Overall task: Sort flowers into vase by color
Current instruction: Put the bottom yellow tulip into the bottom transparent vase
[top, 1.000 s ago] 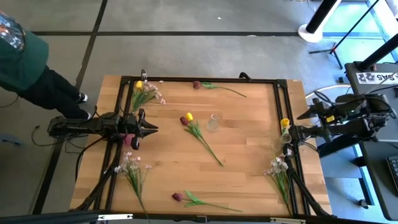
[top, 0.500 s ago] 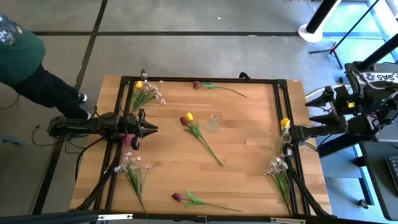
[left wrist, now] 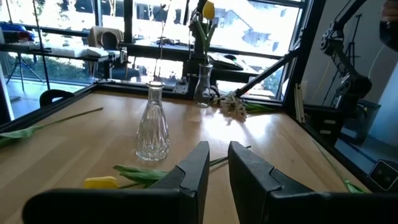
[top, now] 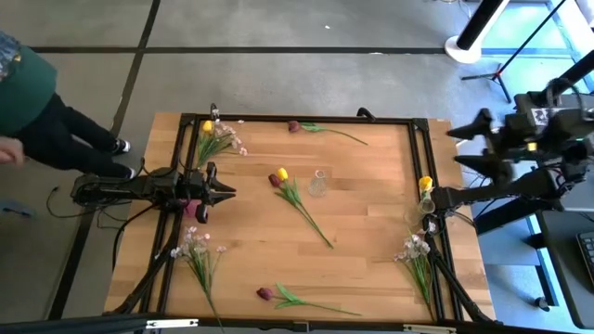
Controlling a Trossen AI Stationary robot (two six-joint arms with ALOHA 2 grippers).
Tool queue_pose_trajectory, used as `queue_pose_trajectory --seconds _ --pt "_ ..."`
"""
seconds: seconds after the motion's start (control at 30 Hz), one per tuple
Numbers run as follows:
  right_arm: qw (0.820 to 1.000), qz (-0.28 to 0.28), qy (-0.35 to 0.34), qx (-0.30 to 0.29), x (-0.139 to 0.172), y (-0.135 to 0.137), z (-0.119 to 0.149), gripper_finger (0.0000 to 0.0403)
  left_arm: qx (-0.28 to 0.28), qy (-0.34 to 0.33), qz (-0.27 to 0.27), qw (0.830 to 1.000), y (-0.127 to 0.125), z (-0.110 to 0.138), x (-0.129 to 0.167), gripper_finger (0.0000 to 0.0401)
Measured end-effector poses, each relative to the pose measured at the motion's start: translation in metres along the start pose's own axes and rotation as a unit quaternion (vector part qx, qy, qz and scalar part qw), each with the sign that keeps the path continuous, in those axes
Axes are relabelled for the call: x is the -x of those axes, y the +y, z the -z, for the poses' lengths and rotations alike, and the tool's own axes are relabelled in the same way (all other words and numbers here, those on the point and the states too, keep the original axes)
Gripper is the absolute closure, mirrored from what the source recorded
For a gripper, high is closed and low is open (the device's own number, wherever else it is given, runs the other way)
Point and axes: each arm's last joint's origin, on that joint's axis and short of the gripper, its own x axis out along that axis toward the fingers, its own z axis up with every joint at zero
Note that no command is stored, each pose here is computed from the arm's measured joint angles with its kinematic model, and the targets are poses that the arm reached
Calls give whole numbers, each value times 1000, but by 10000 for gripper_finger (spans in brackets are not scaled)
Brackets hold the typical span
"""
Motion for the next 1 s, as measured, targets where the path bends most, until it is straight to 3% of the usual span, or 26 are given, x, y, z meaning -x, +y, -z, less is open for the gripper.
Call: queue_pose_trajectory --seconds 0.1,0.3,0.5,0.8,0.9,1.0 --pt "1000 6 11 9 -32 1 0 70 0 0 0 1000 0 0 0 344" --pt "994 79 81 13 -80 -2 9 70 0 -1 0 1000 0 0 0 344" --pt "974 172 149 -26 -86 -8 26 70 0 -1 0 1000 0 0 0 344" --pt "938 290 122 -143 -100 -18 50 70 0 -1 0 1000 0 0 0 344" --pt "929 300 109 -188 -108 -18 54 70 0 -1 0 1000 0 0 0 344" --pt "932 288 105 -194 -116 -17 53 70 0 0 0 1000 0 0 0 344"
